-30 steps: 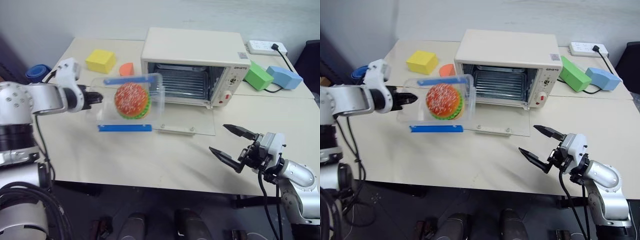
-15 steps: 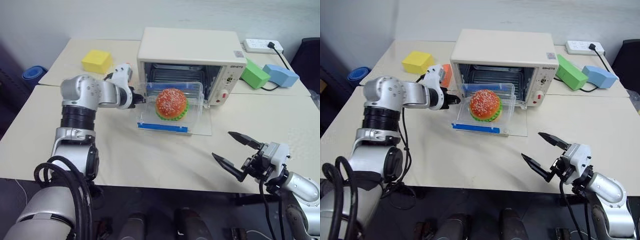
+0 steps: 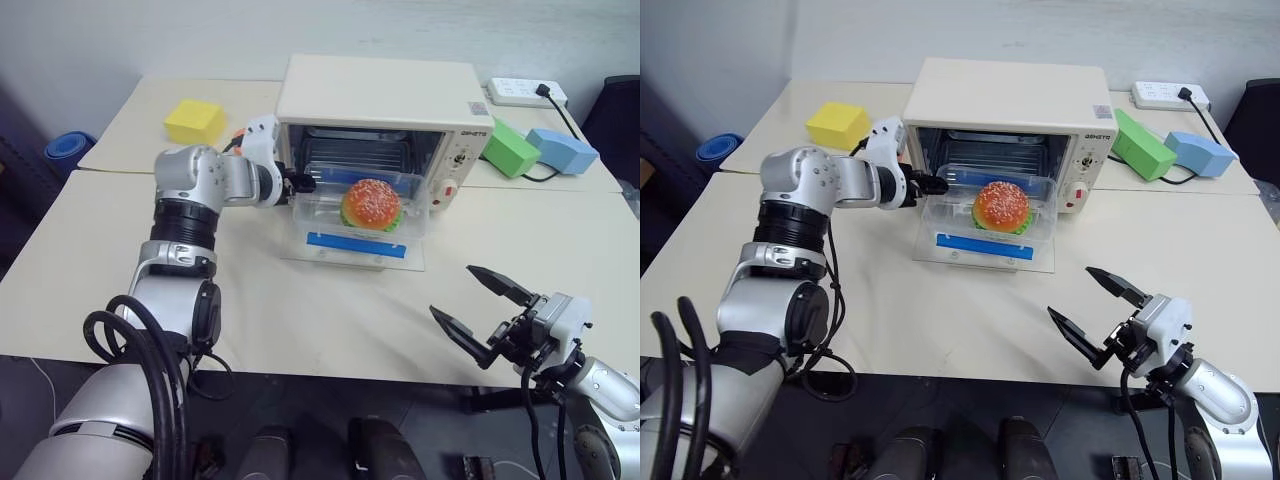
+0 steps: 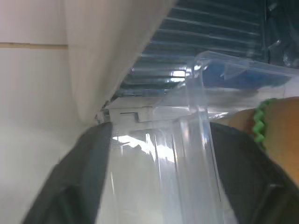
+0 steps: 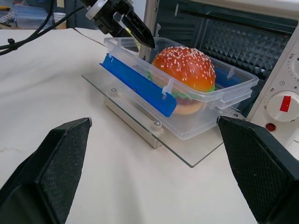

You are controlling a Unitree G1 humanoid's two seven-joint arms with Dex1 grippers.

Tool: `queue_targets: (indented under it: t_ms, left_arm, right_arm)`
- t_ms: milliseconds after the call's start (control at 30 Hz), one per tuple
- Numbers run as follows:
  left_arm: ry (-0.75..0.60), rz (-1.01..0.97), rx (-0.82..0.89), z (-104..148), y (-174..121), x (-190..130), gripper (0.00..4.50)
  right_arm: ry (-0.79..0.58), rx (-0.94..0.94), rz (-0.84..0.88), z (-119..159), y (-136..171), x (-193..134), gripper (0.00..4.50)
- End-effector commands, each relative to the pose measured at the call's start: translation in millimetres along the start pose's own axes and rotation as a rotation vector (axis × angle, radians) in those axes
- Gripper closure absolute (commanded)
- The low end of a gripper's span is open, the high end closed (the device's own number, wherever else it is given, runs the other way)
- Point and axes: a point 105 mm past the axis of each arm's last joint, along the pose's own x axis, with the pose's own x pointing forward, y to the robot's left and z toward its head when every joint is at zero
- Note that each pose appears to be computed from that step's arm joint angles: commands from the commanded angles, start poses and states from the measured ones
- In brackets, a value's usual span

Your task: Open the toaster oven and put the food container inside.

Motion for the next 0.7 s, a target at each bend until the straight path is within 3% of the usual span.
queue_targets:
  t_ms: [33,167,200,267,333,367,567,633,700]
  left_arm:
    - [-0.135,-0.092,0.035,25.4,8.9,-31.9,0.86]
    - [-0.178,-0.186,0.175,19.1,34.8,-67.8,0.86]
    - [-0.196,-0.213,0.215,16.7,37.6,-75.0,1.26]
    - [-0.212,-0.325,0.407,2.5,33.2,-88.3,1.65]
    - [-0.155,-0.466,0.68,-30.8,23.5,-95.3,2.39]
    - [-0.147,-0.538,0.739,-46.1,17.5,-96.1,2.65]
    - [-0.177,-0.647,0.764,-90.9,-5.8,-65.8,4.5]
    - [-0.23,-0.607,0.745,-90.3,-10.3,-49.2,4.5]
    - [-0.271,-0.562,0.694,-84.2,-11.9,-36.3,4.5]
  right_arm:
    - [-0.046,-0.004,0.01,17.5,-0.3,5.3,0.0]
    - [-0.006,0.04,0.09,18.0,1.7,12.9,0.0]
    - [0.017,0.051,0.109,15.4,2.1,15.1,0.18]
    - [0.061,0.058,0.148,9.4,3.0,21.1,0.55]
    - [0.102,0.06,0.184,2.1,2.3,29.2,1.27]
    - [0.126,0.054,0.198,-2.7,1.0,34.0,1.57]
    - [0.195,0.011,0.252,-22.4,-10.2,58.9,3.67]
    - [0.209,-0.015,0.253,-29.0,-16.3,70.2,4.33]
    - [0.216,-0.022,0.249,-33.4,-21.9,79.7,4.45]
